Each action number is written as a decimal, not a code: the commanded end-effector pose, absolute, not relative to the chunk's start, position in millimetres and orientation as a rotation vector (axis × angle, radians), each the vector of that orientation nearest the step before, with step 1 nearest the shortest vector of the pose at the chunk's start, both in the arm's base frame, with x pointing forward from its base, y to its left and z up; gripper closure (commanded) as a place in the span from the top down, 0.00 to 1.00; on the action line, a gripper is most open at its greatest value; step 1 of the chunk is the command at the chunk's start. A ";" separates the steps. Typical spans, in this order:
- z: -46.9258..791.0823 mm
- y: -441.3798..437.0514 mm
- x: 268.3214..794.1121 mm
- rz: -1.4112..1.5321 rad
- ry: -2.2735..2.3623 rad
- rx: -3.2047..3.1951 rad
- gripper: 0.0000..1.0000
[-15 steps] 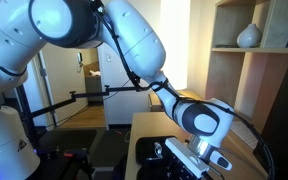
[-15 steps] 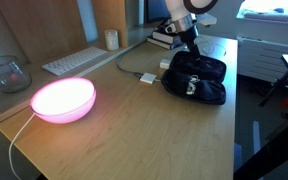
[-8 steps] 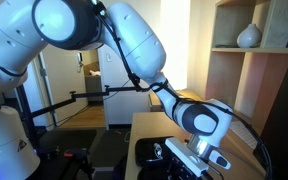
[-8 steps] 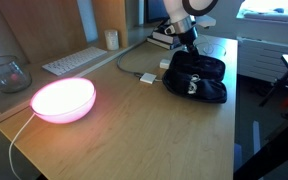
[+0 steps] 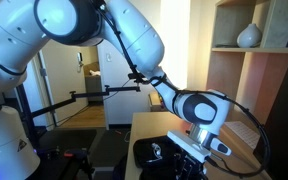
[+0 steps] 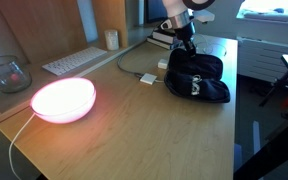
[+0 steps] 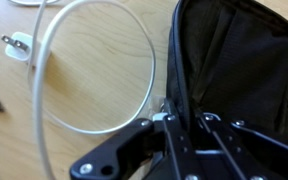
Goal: Close the black case
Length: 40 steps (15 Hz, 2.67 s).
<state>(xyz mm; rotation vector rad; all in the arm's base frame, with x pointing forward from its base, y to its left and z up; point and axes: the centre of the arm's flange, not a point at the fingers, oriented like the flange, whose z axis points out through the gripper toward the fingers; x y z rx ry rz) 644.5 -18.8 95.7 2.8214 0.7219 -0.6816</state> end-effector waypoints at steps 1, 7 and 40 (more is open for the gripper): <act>133.8 -2.0 640.4 -0.645 0.723 2.771 0.01; 185.8 43.4 626.6 -0.448 0.660 2.671 0.04; 101.7 276.0 505.9 -0.575 1.028 2.201 0.03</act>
